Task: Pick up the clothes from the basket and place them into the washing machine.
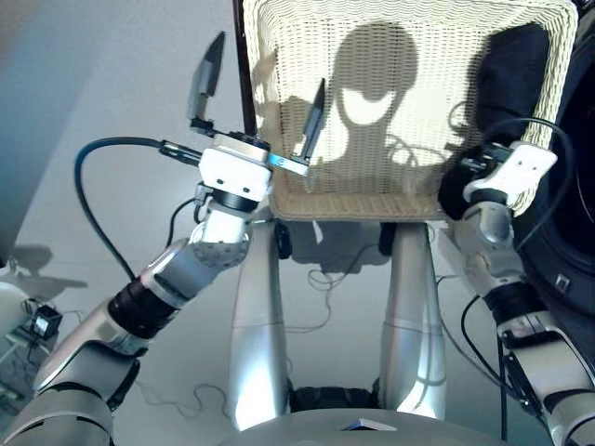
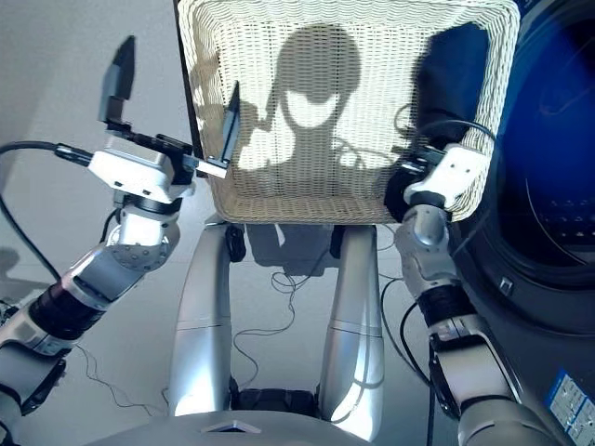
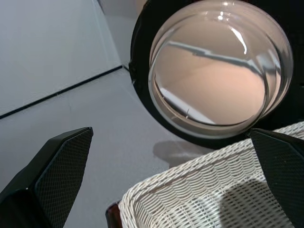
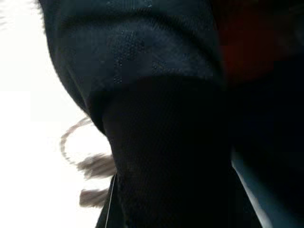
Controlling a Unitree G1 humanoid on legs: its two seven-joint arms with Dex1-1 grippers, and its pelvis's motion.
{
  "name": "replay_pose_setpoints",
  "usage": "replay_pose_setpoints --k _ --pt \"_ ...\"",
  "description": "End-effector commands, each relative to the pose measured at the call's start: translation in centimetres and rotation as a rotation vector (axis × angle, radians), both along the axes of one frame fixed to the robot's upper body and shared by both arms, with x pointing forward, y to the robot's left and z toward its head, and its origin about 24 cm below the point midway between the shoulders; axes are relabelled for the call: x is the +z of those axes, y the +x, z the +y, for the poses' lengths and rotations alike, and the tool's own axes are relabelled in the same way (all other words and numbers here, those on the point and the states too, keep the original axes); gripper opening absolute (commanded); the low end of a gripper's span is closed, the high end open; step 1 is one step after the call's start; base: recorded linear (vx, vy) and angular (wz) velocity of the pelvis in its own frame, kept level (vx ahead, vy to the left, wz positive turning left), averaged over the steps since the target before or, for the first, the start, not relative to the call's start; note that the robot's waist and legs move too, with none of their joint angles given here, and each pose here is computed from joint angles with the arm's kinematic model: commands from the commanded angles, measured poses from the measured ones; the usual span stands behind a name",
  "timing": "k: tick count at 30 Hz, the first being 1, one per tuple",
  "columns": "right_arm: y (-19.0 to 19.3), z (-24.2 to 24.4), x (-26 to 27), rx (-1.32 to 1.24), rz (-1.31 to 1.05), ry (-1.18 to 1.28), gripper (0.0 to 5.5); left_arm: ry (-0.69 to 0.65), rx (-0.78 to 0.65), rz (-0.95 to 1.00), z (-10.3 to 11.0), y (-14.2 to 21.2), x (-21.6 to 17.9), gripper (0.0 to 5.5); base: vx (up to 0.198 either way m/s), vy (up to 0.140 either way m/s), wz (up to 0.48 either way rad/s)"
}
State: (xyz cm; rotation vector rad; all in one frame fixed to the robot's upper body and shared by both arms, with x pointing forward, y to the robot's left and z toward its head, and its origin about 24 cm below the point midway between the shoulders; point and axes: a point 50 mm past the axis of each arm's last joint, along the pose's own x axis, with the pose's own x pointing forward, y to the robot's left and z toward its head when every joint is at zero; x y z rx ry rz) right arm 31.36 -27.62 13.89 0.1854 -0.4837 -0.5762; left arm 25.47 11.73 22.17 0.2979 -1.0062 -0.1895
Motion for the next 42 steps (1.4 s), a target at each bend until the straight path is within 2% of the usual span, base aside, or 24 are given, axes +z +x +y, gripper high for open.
replay_pose_setpoints --k 1,8,13,20,25,34,35,36,42 --pt "-3.2 -2.1 2.4 -0.175 -0.237 0.030 0.00 -0.043 -0.051 -0.157 0.5 -2.7 1.8 5.50 0.000 0.000 0.000" --pt "-4.4 -5.6 2.3 -0.483 -0.232 0.107 0.00 -0.084 -0.034 -0.187 0.9 -3.1 2.2 5.50 0.000 0.000 0.000" --pt "-4.4 -10.3 3.6 -0.666 -0.185 0.181 0.00 -0.097 -0.058 -0.191 0.6 -3.2 2.4 5.50 0.000 0.000 0.000" --pt "-5.3 -16.4 4.4 -0.750 -0.021 0.282 0.00 -0.046 -0.099 -0.159 0.0 -2.9 2.4 5.50 0.000 0.000 0.000" --pt "-5.4 -17.9 4.7 -0.711 0.145 0.199 0.00 0.003 -0.139 -0.129 -0.5 -2.7 2.4 5.50 0.000 0.000 0.000" --pt "-7.1 -19.8 6.2 -0.781 0.120 0.274 0.00 0.038 -0.145 -0.129 -0.6 -2.7 2.5 5.50 0.000 0.000 0.000" --pt "-7.5 -20.1 6.1 -0.787 0.127 0.287 0.54 0.046 -0.148 -0.127 -0.6 -2.6 2.5 5.50 0.000 0.000 0.000" --pt "-7.7 -20.3 6.2 -0.790 0.129 0.293 5.50 0.046 -0.153 -0.124 -0.6 -2.6 2.5 5.50 0.000 0.000 0.000" --pt "-7.6 -20.4 6.1 -0.766 0.138 0.305 5.50 0.047 -0.166 -0.104 -0.6 -2.6 2.3 5.50 0.000 0.000 0.000"
